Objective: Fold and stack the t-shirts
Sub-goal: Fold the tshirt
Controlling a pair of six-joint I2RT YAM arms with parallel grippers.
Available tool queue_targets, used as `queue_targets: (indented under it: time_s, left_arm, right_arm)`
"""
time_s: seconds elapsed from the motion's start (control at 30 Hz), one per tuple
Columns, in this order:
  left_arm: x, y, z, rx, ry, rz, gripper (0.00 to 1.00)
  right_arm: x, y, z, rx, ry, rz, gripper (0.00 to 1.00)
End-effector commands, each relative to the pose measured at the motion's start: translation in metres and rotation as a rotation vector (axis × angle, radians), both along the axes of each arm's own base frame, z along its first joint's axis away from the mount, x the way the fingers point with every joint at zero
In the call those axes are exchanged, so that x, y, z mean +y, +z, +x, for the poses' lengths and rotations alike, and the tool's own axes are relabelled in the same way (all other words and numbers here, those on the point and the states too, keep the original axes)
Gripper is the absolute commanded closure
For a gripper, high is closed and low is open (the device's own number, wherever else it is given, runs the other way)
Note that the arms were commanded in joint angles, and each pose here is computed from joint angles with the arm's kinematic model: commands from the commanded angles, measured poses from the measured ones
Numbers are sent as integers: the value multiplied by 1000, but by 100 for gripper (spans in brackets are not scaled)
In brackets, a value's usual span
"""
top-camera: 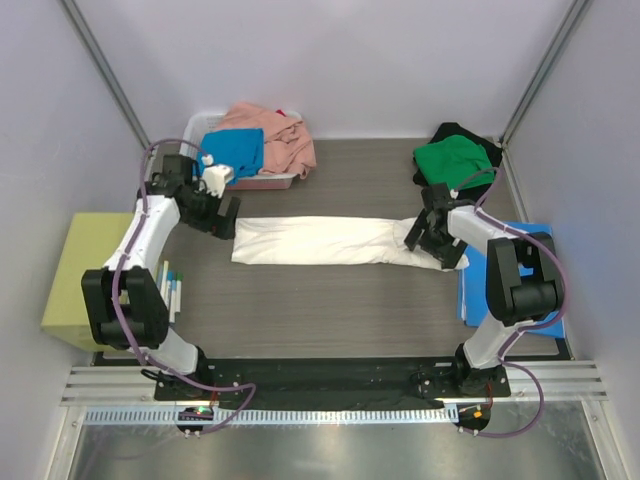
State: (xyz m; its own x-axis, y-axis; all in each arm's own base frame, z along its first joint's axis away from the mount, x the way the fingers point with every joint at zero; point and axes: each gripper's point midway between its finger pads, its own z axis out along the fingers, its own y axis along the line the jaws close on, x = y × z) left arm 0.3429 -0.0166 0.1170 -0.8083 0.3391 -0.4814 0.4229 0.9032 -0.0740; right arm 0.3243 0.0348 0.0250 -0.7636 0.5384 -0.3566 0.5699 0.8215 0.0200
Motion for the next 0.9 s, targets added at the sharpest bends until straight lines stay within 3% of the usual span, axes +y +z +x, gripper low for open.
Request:
queue_targets:
  time_s: [0.0,0.23,0.53,0.73,0.87]
  left_arm:
    - [-79,32,-5,-35,-132,-137,0]
    - [-124,-2,10,51,-142,-266,0]
    - [-137,-34,29,106,-114,-330,0]
    - [-127,-63,30,168,-70,-330,0]
    - [-94,-90,20,208,6,-303,0]
  right_arm:
    - [15,3,6,-12,40,26,0]
    - [24,5,7,-24,61,32,0]
    - [26,-2,-1,-7,70,28,0]
    - [24,-1,-5,-8,73,23,0]
    - [23,1,-5,-15,78,19,0]
